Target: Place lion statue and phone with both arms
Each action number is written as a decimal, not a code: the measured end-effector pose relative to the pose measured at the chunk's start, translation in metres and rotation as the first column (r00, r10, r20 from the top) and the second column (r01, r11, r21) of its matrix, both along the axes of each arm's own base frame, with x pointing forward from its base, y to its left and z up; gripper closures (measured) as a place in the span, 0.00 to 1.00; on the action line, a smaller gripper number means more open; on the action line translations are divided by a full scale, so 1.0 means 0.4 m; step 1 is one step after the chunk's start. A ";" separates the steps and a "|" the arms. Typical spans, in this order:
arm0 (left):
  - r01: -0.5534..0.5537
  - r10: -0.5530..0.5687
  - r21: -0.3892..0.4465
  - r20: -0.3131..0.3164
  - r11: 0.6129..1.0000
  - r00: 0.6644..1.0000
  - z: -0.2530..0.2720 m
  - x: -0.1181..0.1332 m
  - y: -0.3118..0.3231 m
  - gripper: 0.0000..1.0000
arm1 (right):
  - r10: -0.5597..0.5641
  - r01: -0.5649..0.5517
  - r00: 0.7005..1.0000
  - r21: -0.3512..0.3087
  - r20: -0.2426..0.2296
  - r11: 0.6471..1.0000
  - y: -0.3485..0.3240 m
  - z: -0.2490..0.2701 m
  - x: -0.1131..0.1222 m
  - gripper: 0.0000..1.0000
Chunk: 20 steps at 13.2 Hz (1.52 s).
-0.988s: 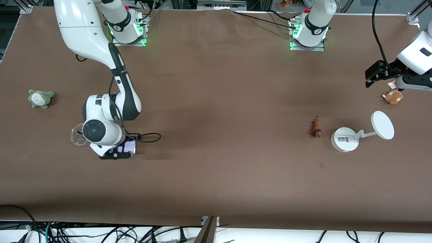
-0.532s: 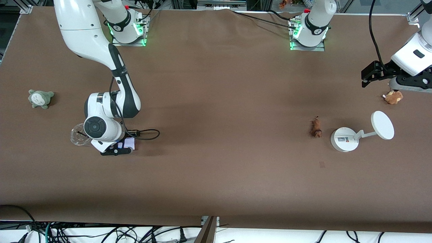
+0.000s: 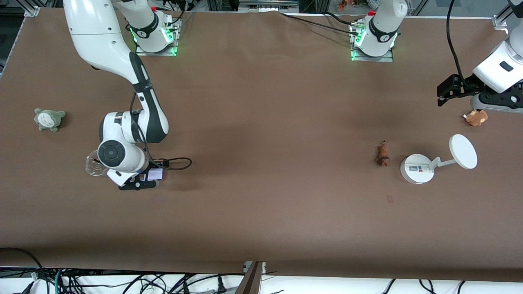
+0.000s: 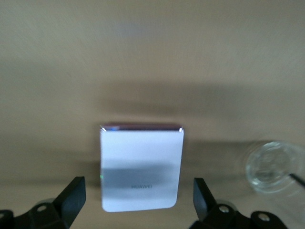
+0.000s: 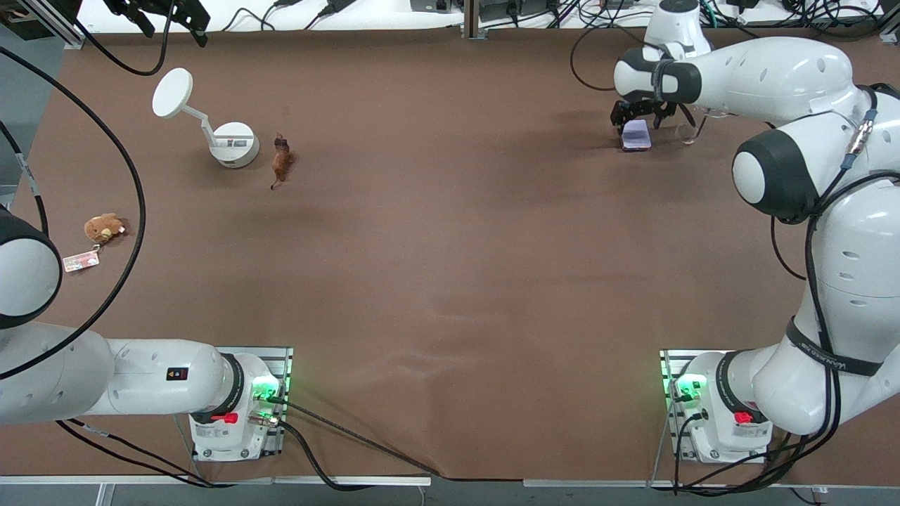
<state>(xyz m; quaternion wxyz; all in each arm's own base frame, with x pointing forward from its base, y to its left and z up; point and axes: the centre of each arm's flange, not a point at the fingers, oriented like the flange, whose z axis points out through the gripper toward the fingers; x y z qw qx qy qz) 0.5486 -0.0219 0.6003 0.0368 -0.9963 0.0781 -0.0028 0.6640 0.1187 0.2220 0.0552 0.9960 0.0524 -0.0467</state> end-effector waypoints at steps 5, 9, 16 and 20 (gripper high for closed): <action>0.000 0.000 0.000 -0.001 1.000 1.000 -0.002 0.001 0.000 0.00 | -0.002 0.002 0.999 0.006 0.047 1.000 -0.030 0.360 0.087 0.00; 0.000 0.000 0.000 -0.002 1.000 1.000 -0.002 0.001 0.000 0.00 | -0.008 0.008 0.999 -0.001 0.047 1.000 -0.169 0.604 0.066 0.00; 0.000 0.000 0.000 -0.002 1.000 1.000 -0.003 0.001 0.000 0.00 | -0.165 0.162 0.986 0.156 0.011 0.974 -0.271 0.854 -0.100 0.00; 0.000 0.000 0.000 -0.002 1.000 1.000 -0.003 0.002 0.000 0.00 | -0.180 0.180 0.984 0.163 -0.017 0.970 -0.323 0.899 -0.220 0.00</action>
